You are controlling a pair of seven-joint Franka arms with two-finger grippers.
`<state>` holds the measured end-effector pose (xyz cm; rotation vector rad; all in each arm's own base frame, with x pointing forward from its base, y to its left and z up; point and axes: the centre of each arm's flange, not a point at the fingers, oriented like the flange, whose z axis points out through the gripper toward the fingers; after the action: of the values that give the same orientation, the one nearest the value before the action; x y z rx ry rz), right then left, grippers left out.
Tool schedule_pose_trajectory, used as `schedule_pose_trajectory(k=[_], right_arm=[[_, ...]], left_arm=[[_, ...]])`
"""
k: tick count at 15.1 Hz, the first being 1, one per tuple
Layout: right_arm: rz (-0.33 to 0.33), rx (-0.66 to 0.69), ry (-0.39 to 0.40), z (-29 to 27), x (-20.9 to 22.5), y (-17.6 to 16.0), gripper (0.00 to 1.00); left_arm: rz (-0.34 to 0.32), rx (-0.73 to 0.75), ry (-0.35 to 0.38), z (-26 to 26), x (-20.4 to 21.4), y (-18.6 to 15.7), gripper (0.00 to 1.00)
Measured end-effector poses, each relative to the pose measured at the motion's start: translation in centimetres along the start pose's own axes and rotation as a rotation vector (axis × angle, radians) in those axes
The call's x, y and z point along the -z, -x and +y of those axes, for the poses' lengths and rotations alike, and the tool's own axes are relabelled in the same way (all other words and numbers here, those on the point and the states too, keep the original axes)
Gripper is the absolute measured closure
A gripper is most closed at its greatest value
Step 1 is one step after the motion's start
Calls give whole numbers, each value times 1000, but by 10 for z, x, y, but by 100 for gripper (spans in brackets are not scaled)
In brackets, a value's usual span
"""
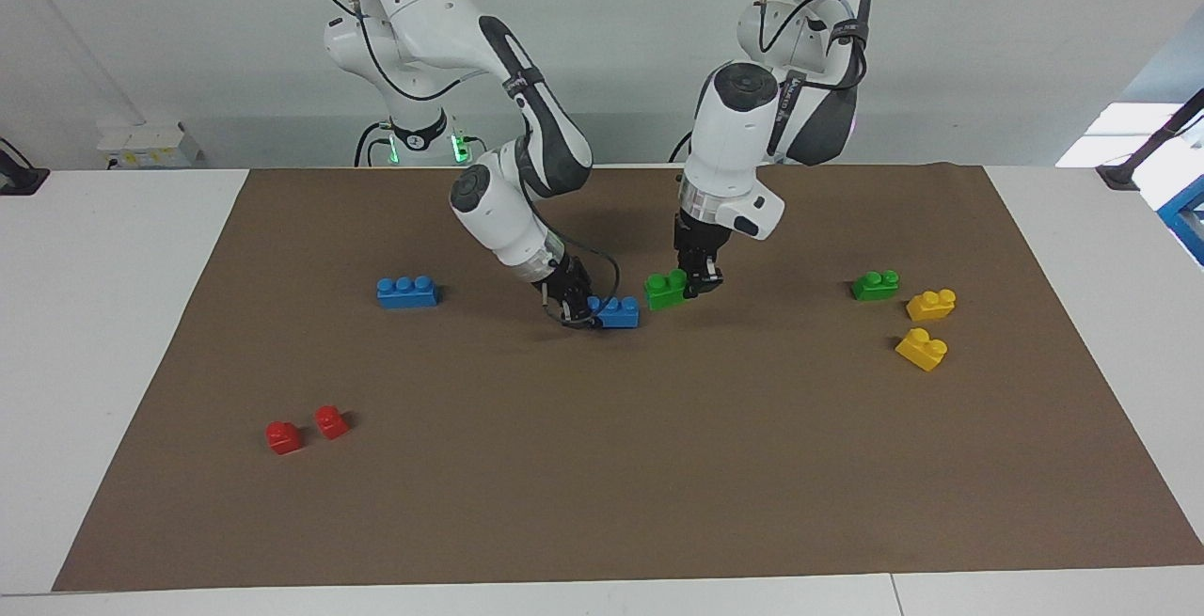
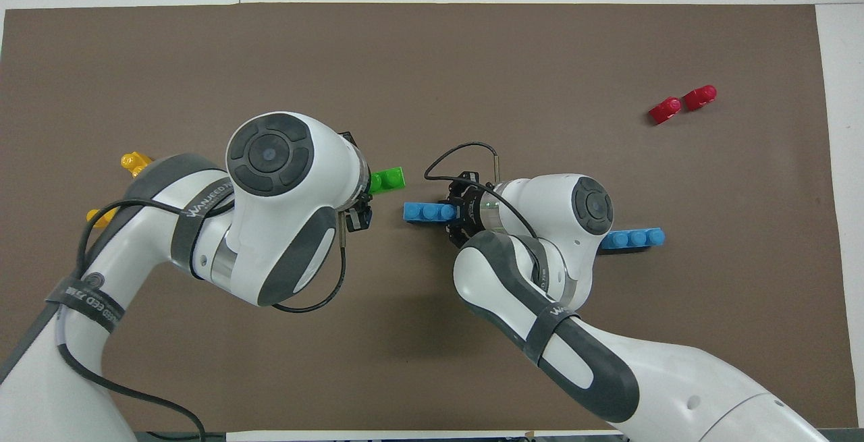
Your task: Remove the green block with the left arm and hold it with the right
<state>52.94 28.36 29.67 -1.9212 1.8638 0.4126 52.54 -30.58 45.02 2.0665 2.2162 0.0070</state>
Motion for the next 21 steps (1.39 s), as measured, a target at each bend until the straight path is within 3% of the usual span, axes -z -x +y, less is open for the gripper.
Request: schedule_pose_trajectory(k=[3,6,8,12,15,21], right_arm=[[-41,69,25,-24,66,-35,64],[-75,132,59,-42,128,-132,64],[-41,141,83,-43,149,-177,64],[-9,105,104,-42,157,-221,64],[-12,68,110,-45,151,-250,64],[-18,53,116,-48,134,-271,64]], left_arm=[[11,-87,-3,23,1,-38,64],[25,-211,-12,48,-2,-94,64],[33,-311,-26,59,-8,-132,64],[37,-531,-70,65,-26,-196,64],[37,-629,-62,63,-47,-234,64],[31,-758,-83,59,-83,-269,64]])
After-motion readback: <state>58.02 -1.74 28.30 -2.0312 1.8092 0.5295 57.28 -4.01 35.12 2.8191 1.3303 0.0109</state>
